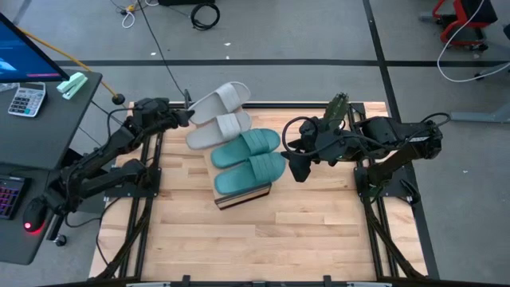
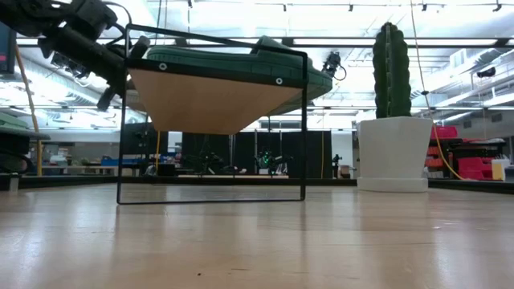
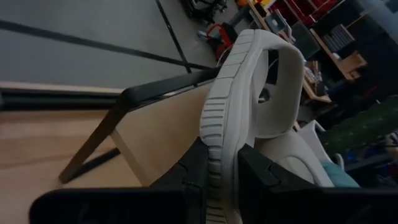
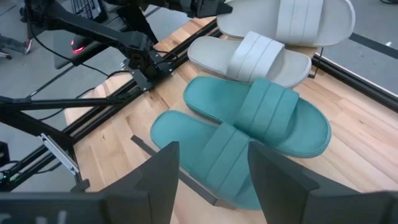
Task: Pick and place slides into the shelf
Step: Put the white slipper on the shelf
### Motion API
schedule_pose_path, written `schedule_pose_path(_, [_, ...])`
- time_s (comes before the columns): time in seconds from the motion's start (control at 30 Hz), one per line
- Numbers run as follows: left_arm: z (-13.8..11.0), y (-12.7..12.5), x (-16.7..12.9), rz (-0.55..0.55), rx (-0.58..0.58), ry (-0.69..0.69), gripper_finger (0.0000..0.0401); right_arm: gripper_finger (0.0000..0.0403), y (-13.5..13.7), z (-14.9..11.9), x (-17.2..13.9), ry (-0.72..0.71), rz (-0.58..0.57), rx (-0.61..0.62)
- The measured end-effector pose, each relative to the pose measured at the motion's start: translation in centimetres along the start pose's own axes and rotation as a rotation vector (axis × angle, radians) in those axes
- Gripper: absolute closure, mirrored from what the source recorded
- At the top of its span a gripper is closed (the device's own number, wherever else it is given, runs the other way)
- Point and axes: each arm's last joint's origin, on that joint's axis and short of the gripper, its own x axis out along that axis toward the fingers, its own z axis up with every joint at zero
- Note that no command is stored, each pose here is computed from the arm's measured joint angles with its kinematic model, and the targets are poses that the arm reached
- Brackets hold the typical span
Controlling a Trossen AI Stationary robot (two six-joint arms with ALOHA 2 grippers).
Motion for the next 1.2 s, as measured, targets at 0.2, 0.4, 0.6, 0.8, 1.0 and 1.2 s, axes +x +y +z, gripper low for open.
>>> schedule_pose_path(0.2, [0.1,0.7,-0.1,0.011,-0.037,0.034,0.0349,0.0206,0.0,0.0,0.0,0.0,0.0,-0.001])
schedule_pose_path(0.4, [0.3,1.4,-0.3,-0.001,-0.062,0.066,0.0342,0.0207,0.0,0.0,0.0,0.0,0.0,-0.007])
schedule_pose_path(0.6, [0.3,2.1,-0.1,0.002,-0.098,0.123,0.0349,0.0207,0.0,0.0,0.0,0.0,-0.001,-0.008])
schedule_pose_path(0.8, [0.0,2.9,0.8,-0.022,-0.137,0.226,0.034,0.0207,0.0,0.0,0.0,0.0,-0.001,-0.008])
schedule_pose_path(1.0, [0.1,3.4,1.3,-0.035,-0.138,0.244,0.0348,0.0207,0.0,0.0,0.0,0.0,-0.001,-0.008])
schedule_pose_path(1.2, [0.7,3.6,1.2,-0.083,-0.134,0.225,0.0343,0.0207,0.0,0.0,0.0,-0.003,-0.004,-0.009])
